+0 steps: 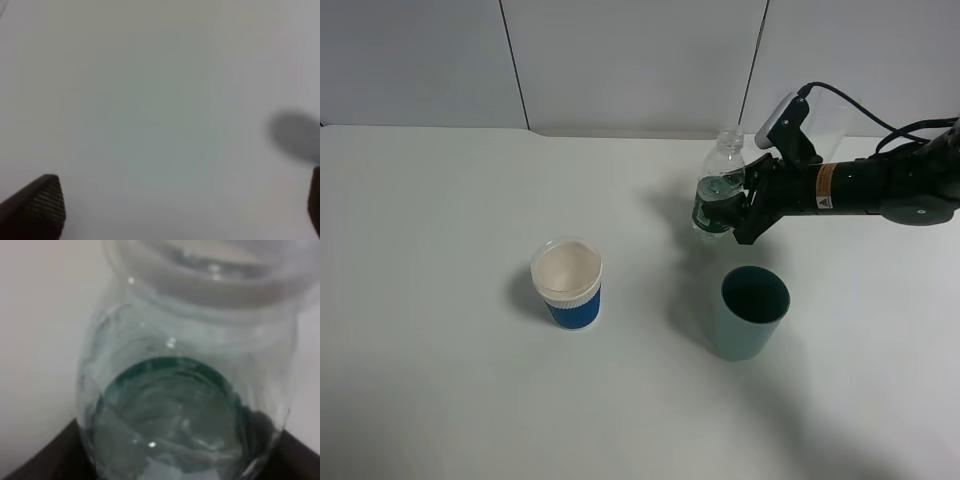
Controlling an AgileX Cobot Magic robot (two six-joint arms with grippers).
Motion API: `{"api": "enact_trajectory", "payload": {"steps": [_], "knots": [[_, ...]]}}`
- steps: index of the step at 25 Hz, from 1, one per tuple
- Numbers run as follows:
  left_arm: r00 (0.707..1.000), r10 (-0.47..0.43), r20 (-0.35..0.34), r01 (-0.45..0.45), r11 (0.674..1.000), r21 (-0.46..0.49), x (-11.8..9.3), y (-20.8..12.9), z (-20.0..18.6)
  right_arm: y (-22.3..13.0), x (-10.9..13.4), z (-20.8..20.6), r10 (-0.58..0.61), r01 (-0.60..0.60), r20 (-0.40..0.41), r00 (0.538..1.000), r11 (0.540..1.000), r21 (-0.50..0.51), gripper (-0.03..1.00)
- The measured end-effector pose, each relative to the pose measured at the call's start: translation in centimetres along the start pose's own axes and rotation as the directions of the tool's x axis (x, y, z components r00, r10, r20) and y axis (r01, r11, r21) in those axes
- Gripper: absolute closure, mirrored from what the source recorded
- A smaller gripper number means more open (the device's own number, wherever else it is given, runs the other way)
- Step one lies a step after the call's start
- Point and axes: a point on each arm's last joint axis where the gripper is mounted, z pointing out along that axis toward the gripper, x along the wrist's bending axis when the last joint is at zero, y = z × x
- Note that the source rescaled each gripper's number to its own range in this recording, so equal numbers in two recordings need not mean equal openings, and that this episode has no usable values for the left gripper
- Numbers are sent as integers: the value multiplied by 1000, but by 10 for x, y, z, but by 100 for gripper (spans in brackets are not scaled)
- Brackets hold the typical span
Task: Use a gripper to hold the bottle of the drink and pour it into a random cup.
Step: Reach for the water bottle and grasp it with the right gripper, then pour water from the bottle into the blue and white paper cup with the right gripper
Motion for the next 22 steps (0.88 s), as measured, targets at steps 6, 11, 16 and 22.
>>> {"api": "enact_trajectory", "payload": {"steps": [6, 11, 16, 22], "knots": [[1000, 0, 0, 0, 1000, 0, 0, 0, 0, 0, 0, 0, 68, -68, -3, 998, 998, -5, 97], [1000, 0, 0, 0, 1000, 0, 0, 0, 0, 0, 0, 0, 80, -80, -3, 997, 997, -6, 97], [1000, 0, 0, 0, 1000, 0, 0, 0, 0, 0, 0, 0, 103, -103, -4, 995, 995, -8, 97], [1000, 0, 0, 0, 1000, 0, 0, 0, 0, 4, -3, -1, 137, -136, 27, 990, 990, -25, 97]]}}
